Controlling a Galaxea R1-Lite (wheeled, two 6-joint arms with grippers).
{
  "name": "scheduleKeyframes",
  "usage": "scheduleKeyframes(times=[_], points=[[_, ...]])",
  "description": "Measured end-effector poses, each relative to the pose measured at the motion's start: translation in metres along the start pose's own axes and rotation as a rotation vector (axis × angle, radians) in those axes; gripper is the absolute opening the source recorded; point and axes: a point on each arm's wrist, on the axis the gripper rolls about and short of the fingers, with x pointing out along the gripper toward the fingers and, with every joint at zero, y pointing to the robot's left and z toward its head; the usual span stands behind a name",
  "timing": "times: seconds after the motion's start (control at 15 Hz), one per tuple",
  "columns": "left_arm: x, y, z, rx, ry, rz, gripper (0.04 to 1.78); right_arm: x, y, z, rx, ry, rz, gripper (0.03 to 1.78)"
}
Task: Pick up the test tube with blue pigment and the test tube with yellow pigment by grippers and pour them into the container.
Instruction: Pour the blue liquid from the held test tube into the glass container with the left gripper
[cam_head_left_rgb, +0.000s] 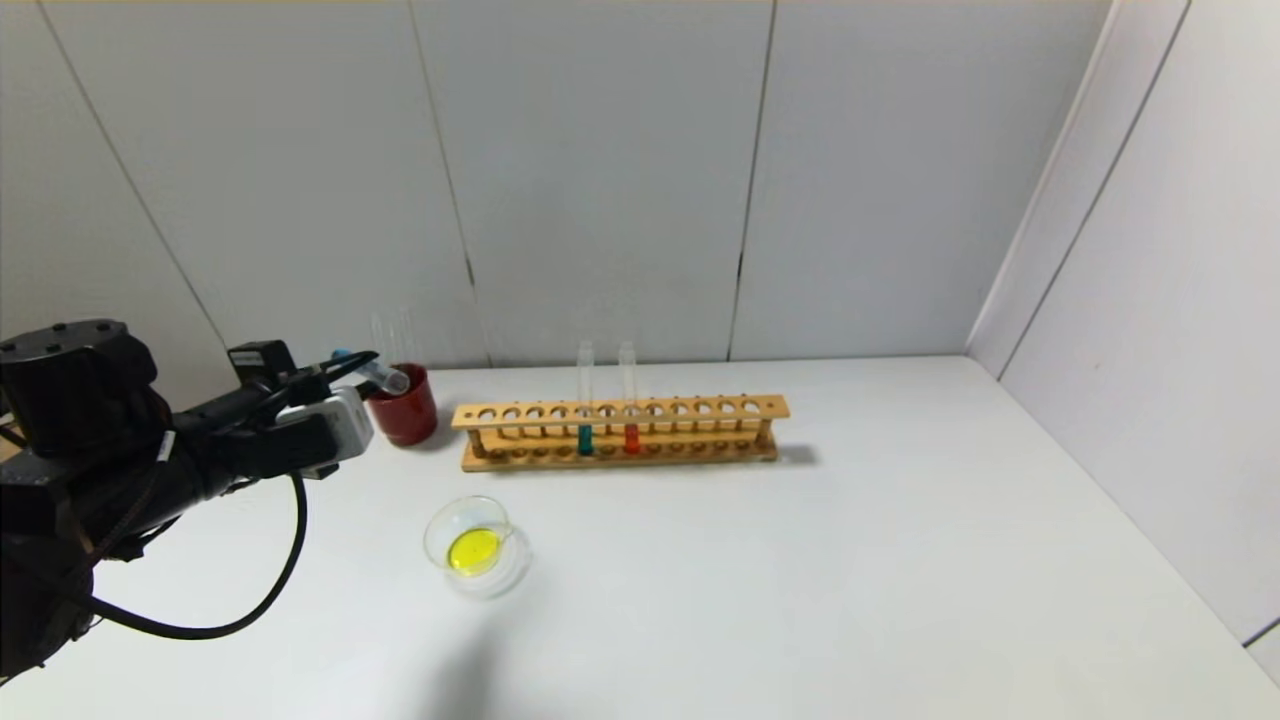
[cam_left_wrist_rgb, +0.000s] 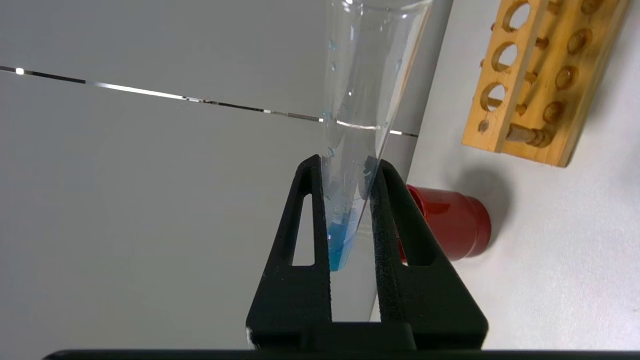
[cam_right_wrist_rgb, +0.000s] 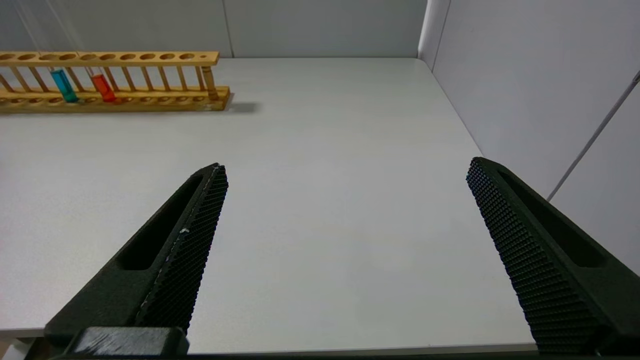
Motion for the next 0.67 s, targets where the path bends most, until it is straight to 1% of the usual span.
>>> scheduleKeyframes(times=[0.33, 0.67], points=[[-0.0008, -0.0040, -0.0007, 0.006, 0.007, -0.014, 0.30, 0.0000, 0.0000, 0.0000, 0.000, 0.000, 0.000, 1.75], [0.0015, -0.0074, -0.0030, 0.060, 0.009, -0.028, 0.30, 0.0000, 0.0000, 0.0000, 0.000, 0.000, 0.000, 1.75]])
